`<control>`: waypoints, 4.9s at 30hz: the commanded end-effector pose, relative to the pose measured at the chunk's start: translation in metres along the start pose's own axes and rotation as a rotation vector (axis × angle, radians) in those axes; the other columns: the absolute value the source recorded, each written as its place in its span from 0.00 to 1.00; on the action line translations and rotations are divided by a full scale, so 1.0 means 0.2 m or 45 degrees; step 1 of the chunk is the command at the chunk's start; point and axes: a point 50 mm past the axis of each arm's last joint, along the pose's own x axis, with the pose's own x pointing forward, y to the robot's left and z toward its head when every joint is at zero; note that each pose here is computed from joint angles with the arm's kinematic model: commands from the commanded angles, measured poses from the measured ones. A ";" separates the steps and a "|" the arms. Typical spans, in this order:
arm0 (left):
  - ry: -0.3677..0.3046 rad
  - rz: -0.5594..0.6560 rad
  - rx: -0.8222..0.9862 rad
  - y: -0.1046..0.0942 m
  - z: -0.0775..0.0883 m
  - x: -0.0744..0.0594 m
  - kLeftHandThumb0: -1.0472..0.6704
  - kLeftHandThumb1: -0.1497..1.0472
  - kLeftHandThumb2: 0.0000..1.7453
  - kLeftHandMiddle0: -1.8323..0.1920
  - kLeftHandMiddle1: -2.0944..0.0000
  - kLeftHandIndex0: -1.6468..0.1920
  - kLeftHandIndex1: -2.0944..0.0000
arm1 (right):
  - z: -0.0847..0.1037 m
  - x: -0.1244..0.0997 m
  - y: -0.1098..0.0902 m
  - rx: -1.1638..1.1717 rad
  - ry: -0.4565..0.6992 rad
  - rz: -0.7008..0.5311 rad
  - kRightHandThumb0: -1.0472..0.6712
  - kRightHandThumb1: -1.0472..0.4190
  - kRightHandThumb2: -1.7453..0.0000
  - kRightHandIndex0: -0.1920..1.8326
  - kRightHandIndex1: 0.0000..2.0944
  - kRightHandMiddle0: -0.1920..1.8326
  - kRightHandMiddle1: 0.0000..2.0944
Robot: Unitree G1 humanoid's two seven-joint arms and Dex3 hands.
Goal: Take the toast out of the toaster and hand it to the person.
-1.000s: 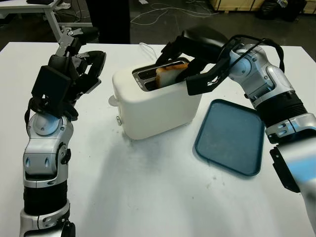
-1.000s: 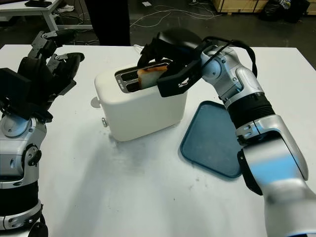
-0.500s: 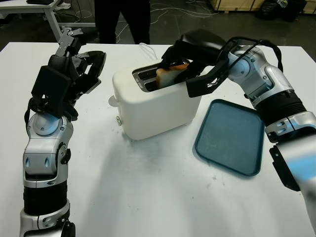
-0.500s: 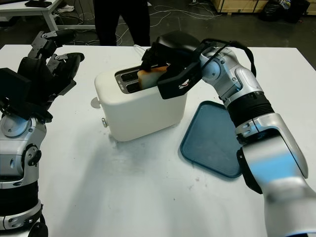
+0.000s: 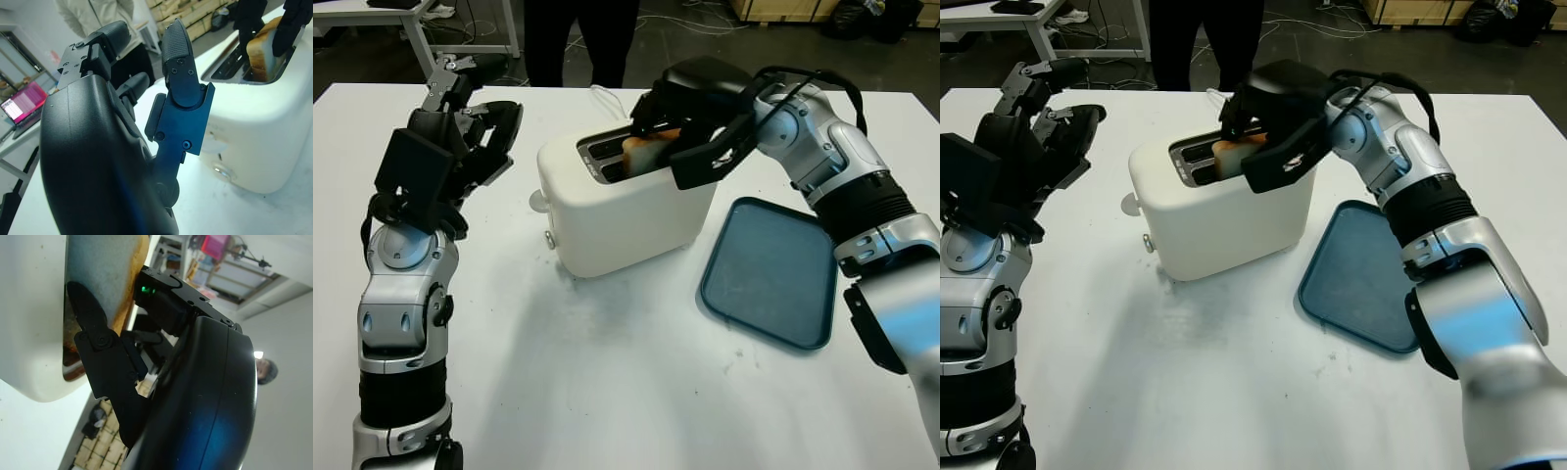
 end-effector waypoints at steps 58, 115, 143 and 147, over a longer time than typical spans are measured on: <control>-0.002 0.016 0.007 0.00 0.00 0.00 0.35 0.79 0.30 0.91 0.50 0.88 0.58 | -0.27 -0.19 -0.44 0.045 0.296 -0.851 0.33 0.09 0.75 0.63 0.83 0.50 0.83; 0.012 0.031 -0.009 0.00 -0.01 -0.01 0.36 0.75 0.35 0.91 0.50 0.88 0.58 | -0.56 -0.24 0.08 0.524 1.026 -0.633 0.44 0.09 0.82 0.48 0.83 0.36 0.83; 0.008 0.024 -0.012 0.01 -0.01 0.00 0.36 0.71 0.39 0.91 0.49 0.89 0.57 | -0.56 -0.24 0.06 0.454 1.023 -0.638 0.44 0.09 0.83 0.50 0.83 0.38 0.83; 0.011 0.029 -0.008 0.01 -0.01 -0.01 0.36 0.71 0.39 0.91 0.49 0.89 0.57 | -0.56 -0.24 0.06 0.449 1.021 -0.636 0.45 0.09 0.82 0.49 0.83 0.36 0.83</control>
